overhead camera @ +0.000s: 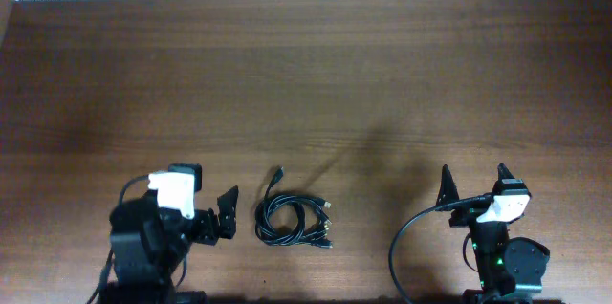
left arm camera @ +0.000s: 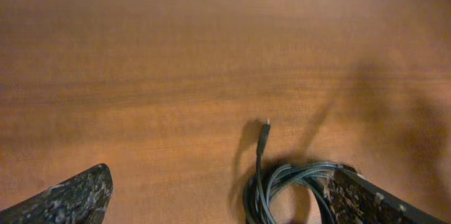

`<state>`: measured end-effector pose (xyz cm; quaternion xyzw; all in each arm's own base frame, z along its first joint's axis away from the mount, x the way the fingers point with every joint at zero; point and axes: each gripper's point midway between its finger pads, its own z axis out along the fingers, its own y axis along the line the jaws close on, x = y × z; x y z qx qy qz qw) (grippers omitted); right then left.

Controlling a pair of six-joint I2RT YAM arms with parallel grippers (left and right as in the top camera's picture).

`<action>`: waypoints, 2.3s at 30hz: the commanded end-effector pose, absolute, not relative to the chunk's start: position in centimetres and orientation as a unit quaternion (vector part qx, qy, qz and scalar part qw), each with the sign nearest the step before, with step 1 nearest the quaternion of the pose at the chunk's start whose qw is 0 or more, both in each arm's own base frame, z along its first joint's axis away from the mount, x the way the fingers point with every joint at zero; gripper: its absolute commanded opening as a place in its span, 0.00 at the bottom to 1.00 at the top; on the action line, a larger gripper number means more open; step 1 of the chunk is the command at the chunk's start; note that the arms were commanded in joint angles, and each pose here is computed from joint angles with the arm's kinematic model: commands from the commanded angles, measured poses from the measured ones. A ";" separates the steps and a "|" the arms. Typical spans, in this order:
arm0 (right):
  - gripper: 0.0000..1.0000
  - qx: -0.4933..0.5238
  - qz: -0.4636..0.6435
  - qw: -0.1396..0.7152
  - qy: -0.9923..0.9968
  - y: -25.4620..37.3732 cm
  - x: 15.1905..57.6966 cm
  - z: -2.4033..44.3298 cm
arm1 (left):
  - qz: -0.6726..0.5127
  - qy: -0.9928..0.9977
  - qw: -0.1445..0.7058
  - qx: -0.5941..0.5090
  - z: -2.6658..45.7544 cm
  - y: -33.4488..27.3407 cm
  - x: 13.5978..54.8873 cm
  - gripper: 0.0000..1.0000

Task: Untangle cables
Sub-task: 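Reach the left gripper forward and grasp the black cable bundle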

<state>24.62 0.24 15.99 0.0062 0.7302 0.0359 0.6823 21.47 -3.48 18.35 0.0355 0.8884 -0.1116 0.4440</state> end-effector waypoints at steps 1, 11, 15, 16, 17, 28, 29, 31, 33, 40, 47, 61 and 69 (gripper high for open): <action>0.99 0.012 0.038 0.677 0.735 0.3 24.6 15.5 | -0.124 0.906 0.404 0.031 19.1 -3.7 22.2 0.99; 0.99 0.012 0.038 0.677 0.735 0.3 24.6 15.5 | -0.136 0.961 0.237 0.050 14.9 -4.7 23.2 0.99; 0.99 0.012 0.038 0.677 0.735 0.3 24.6 15.5 | -0.145 0.965 0.194 0.102 13.3 -7.0 22.8 0.99; 0.99 0.012 0.038 0.677 0.735 0.3 24.6 15.5 | -0.148 0.965 0.180 0.120 12.8 -7.8 22.6 0.99; 0.99 0.012 0.038 0.677 0.735 0.3 24.6 15.5 | -0.145 0.966 0.172 0.128 12.4 -8.2 22.5 0.99; 0.99 0.012 0.038 0.677 0.735 0.3 24.6 15.5 | -0.068 0.984 0.071 0.148 7.1 -8.9 22.2 0.99; 0.99 0.012 0.038 0.677 0.735 0.3 24.6 15.5 | -0.062 0.984 0.066 0.153 6.7 -8.9 22.3 0.99; 0.99 0.012 0.038 0.677 0.735 0.3 24.6 15.5 | -0.054 0.984 0.053 0.158 5.6 -9.1 22.5 0.99; 0.99 0.012 0.038 0.677 0.735 0.3 24.6 15.5 | -0.053 0.985 0.047 0.155 4.7 -9.3 23.1 0.99; 0.99 0.012 0.038 0.677 0.735 0.3 24.6 15.5 | -0.059 0.986 0.024 0.153 2.6 -9.8 23.5 0.99; 0.99 0.012 0.038 0.677 0.735 0.3 24.6 15.5 | -0.061 0.985 0.040 0.153 2.7 -10.0 24.2 0.99; 0.99 0.012 0.038 0.677 0.735 0.3 24.6 15.5 | -0.087 0.984 0.031 0.149 2.2 -10.9 23.5 0.99; 0.99 0.011 0.039 0.677 0.735 0.3 24.6 15.5 | -0.086 0.984 0.035 0.150 1.4 -10.7 23.2 0.99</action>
